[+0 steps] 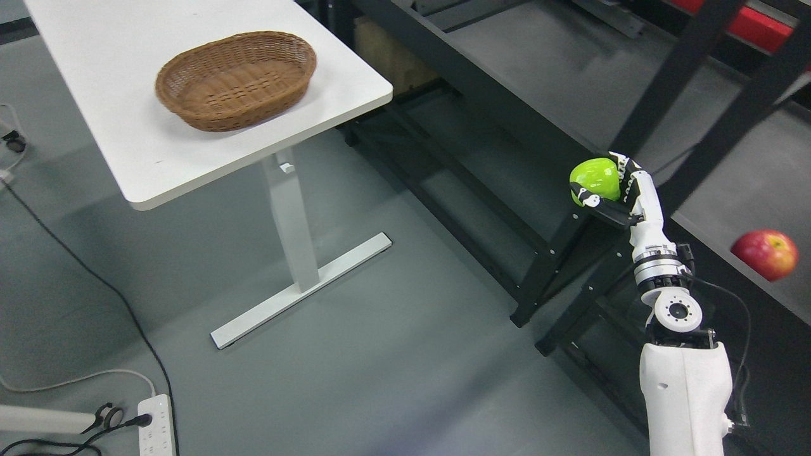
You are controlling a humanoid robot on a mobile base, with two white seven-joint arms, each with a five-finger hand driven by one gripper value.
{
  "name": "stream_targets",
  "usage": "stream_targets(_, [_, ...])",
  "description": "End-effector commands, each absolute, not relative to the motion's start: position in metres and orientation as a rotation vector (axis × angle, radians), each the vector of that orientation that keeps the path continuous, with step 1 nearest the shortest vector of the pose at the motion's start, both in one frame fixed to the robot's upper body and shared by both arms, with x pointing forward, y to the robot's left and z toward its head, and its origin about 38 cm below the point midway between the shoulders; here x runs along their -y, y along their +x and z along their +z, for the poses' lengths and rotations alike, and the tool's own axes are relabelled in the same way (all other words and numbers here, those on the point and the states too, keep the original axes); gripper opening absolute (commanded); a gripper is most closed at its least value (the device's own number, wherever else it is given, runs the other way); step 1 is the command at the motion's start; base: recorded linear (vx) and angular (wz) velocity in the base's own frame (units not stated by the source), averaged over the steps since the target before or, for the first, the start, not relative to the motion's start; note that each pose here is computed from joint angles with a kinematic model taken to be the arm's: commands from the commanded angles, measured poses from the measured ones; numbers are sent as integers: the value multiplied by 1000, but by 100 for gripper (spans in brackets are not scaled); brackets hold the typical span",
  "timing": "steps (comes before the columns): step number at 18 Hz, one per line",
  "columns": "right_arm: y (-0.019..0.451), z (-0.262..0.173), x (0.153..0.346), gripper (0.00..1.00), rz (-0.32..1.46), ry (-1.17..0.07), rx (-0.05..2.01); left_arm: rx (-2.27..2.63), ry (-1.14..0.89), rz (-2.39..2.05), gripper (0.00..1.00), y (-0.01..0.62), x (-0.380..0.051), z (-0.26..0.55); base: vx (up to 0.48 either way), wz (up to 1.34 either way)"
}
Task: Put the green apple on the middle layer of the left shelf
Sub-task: 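Turn toward the fruit shelf carrying the green apple in the right hand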
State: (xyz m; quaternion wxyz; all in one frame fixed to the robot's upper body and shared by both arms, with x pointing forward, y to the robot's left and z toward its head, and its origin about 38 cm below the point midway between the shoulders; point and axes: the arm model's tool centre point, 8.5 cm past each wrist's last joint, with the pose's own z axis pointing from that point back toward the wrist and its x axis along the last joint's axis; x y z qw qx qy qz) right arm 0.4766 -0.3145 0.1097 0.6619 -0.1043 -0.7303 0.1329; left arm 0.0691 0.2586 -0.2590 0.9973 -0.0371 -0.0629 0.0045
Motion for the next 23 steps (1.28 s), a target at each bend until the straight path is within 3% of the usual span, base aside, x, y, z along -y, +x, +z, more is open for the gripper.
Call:
stream_targets(1, [476,108,313,3,302,-232,1646,127,-56,9,100,69,-270,-258,-139,-616])
stream_targets(7, [481,112,313,3,313,-249,1631,127,-56,9,100,69,-270,-258,-108,-598])
stream_targets(13, [493,123,315,3,454,-420,1543,127,-56,9,100,69,-270,-258,-53,-491])
stream_targets(23, [494,125,317,3,441,-429,1546,127,-58,9,100,69,-270,-258,-3,-36])
